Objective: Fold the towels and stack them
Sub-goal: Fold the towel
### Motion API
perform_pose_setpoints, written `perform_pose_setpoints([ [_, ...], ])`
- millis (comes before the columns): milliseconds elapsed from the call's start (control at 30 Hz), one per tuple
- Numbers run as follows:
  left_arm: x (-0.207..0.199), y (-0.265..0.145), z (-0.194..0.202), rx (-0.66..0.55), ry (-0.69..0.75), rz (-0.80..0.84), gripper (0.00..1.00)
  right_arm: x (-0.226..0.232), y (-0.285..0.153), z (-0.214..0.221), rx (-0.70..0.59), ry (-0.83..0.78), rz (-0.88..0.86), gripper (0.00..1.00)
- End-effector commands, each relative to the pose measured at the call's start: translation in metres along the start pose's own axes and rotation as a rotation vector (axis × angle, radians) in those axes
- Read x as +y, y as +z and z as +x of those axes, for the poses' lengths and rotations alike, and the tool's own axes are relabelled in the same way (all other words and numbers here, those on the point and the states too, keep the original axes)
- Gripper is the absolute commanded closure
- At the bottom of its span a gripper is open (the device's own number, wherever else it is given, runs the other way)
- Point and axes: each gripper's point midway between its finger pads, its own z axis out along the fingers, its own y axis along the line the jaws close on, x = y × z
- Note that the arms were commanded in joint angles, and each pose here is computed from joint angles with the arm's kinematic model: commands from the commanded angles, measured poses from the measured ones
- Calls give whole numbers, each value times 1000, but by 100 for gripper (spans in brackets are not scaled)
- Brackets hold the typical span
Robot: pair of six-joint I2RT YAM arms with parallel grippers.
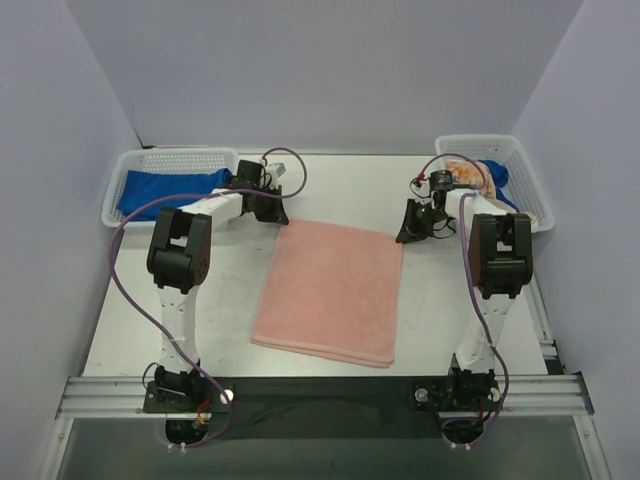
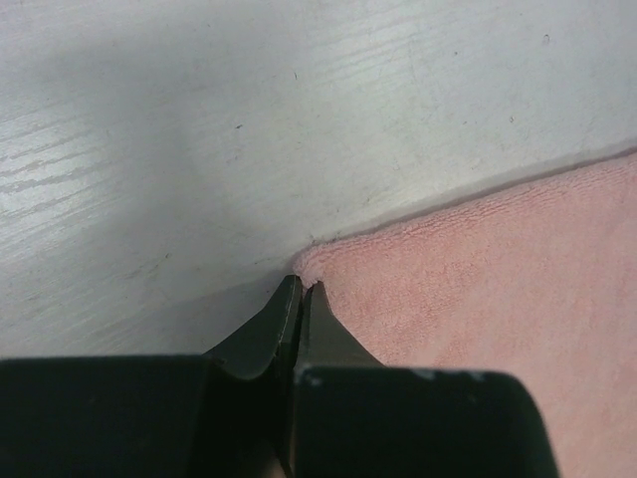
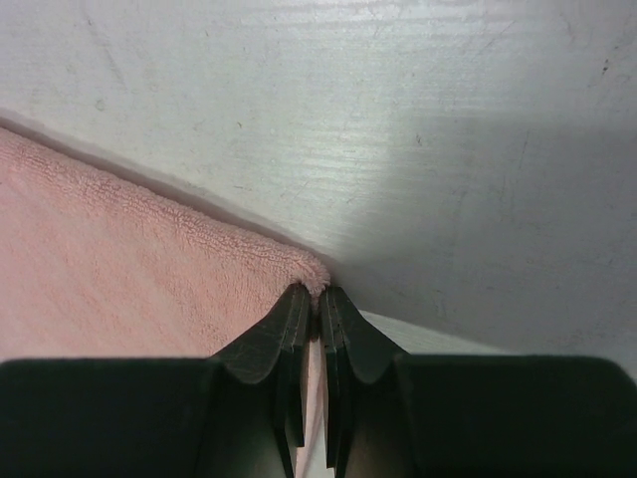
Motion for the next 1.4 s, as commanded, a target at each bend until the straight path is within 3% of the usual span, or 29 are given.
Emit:
perform_pose_setpoints([
  [0,20,10,28,93,-25,-57,100,1,-6,-11,-5,-38,15,100],
  [467,12,-37,-97,-217,33,-91,100,16,-48,-103,-239,-196,76,100],
  [633,3,-55,-121,-290,57,-96,100,20,-63,-118,-290,-246,93,100],
  [967,-15,-101,-90,-295,44,-85,100,40,-99,-92,-334,-249,74,100],
  [1367,-46,-151,-1,-227,-90,-60,100,57,-113,10,-278,-159,67,100],
])
